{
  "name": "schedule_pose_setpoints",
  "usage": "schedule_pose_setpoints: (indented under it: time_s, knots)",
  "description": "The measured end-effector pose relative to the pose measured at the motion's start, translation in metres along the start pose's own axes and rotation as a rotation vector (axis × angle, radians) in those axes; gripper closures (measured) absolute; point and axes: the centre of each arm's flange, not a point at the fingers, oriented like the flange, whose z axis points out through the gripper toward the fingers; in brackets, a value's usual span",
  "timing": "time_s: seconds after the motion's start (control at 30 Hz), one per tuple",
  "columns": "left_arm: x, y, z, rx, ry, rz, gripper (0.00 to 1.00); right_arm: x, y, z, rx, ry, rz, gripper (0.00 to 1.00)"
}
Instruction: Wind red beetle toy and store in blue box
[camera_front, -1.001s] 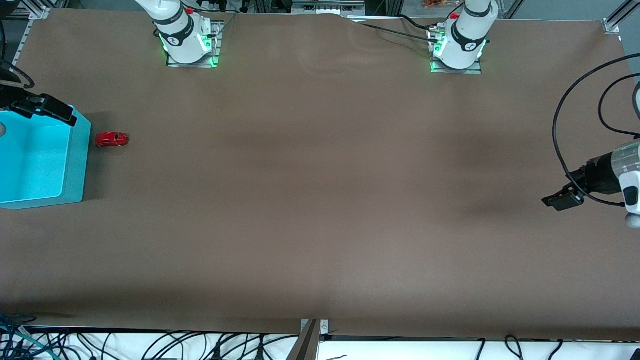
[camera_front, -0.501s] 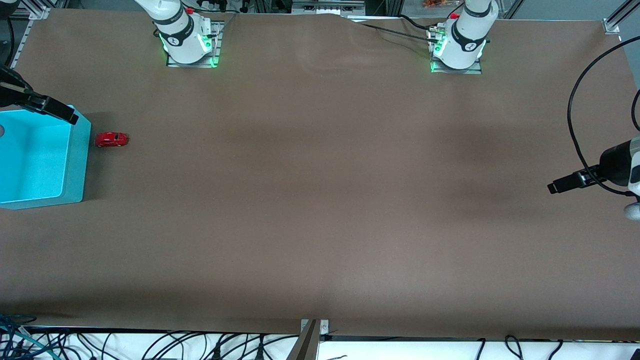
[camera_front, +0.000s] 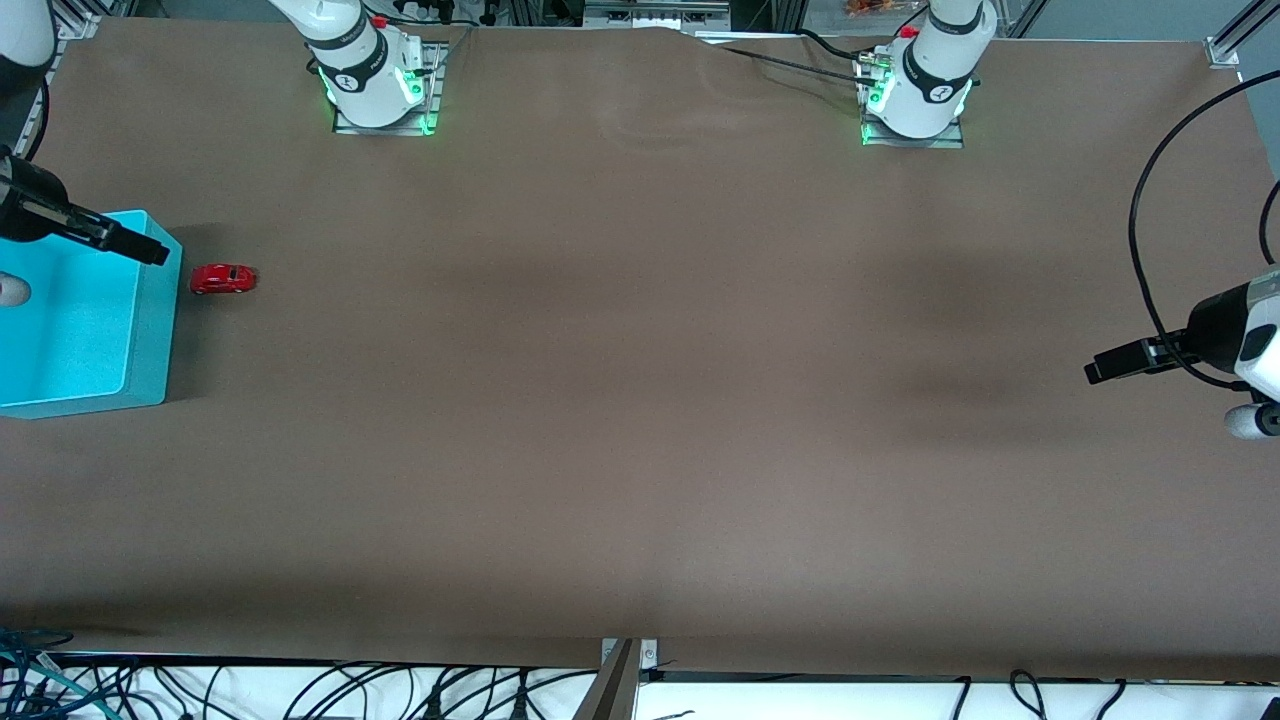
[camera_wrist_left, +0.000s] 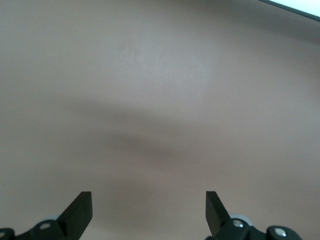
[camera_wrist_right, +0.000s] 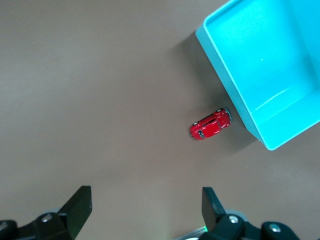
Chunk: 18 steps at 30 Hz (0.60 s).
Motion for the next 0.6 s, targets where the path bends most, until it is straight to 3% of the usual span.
schedule_pose_setpoints:
  time_s: [0.6]
  knots:
    - [0.000,0.005,-0.001,0.012,0.003,0.142,0.00,0.006,0.021,0.100,0.013,0.004,0.255,0.00]
